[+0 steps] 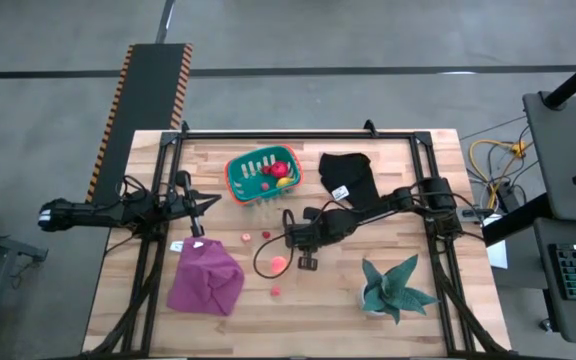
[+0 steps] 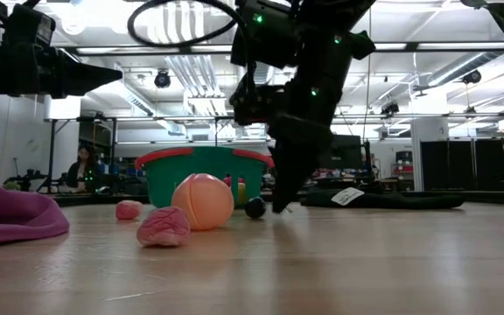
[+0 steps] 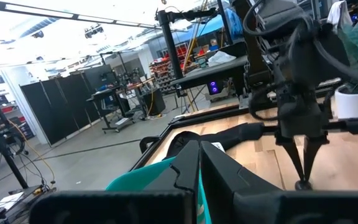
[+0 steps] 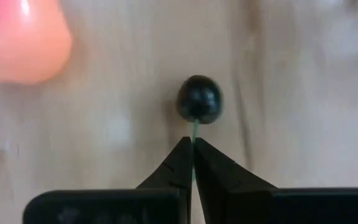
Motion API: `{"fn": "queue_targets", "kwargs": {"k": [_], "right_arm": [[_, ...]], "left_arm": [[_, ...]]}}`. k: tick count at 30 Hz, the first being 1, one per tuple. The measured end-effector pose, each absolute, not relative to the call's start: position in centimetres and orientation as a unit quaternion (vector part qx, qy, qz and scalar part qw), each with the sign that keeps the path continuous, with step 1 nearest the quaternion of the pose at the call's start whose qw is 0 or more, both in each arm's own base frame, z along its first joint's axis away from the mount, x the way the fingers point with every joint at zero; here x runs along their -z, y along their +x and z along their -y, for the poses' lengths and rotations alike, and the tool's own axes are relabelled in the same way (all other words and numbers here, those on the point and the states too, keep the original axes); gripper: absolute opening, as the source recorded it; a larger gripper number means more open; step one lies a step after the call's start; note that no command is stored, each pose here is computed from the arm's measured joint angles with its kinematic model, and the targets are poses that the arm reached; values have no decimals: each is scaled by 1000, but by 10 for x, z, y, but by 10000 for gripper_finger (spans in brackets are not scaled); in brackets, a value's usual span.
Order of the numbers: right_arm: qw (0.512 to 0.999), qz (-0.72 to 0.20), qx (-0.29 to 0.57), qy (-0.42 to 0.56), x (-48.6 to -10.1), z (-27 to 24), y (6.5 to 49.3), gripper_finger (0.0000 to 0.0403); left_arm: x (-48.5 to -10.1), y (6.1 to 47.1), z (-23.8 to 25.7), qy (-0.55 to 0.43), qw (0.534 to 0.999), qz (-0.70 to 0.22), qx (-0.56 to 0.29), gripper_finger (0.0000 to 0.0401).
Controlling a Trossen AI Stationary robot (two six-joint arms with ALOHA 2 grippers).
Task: Pick and placing Produce into tupperware
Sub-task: Put the black cherry into the basket
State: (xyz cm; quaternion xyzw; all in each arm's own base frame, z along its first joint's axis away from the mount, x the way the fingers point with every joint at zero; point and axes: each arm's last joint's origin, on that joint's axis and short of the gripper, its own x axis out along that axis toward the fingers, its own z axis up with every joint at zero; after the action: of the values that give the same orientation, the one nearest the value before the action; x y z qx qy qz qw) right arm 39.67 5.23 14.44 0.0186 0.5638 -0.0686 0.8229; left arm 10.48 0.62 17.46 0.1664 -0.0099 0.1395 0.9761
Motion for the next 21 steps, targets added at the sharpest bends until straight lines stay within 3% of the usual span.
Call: {"fn": "queue_targets", "kwargs": {"k": [21], "right_arm": [[875, -470, 119, -8, -212, -44, 387, 8]], "left_arm": [[-175, 105, -6, 166, 976, 9, -139, 2]]}}
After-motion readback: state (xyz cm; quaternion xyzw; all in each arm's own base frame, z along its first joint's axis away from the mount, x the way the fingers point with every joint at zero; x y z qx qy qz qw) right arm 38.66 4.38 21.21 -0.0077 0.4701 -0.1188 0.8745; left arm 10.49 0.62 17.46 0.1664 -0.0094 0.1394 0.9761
